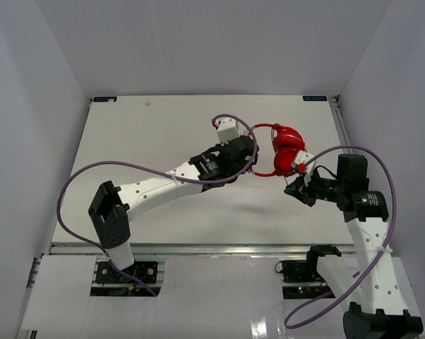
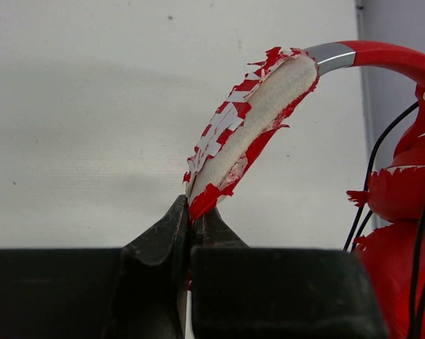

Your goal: Wrap the headphones

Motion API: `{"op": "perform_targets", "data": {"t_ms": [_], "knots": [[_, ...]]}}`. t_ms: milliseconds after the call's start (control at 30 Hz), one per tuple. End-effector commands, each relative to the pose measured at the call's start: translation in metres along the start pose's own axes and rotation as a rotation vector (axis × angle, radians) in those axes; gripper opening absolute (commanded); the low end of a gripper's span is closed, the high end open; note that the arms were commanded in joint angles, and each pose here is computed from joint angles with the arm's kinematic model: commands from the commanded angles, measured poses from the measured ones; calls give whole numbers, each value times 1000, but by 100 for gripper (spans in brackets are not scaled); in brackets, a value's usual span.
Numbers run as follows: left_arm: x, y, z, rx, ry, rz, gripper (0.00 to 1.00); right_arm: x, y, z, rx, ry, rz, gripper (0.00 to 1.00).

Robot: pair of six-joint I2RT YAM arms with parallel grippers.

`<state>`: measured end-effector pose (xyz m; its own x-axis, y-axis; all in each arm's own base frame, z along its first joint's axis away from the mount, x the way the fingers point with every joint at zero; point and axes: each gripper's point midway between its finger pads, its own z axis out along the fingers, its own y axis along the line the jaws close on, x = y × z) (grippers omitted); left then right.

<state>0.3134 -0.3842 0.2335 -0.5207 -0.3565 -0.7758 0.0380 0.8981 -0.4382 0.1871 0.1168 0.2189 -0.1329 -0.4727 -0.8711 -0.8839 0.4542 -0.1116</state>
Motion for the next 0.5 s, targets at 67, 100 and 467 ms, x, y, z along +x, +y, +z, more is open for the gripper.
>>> {"op": "perform_targets", "data": {"t_ms": [67,100,467], "knots": [[-7,-18,5,48,19,-102,0,16,-16,15,69,-2,68,8],[0,-17,10,45,37,-96,0,18,-18,19,60,-1,77,8],[79,-10,89,36,277,-5,0,69,-50,55,94,117,154,8]]}}
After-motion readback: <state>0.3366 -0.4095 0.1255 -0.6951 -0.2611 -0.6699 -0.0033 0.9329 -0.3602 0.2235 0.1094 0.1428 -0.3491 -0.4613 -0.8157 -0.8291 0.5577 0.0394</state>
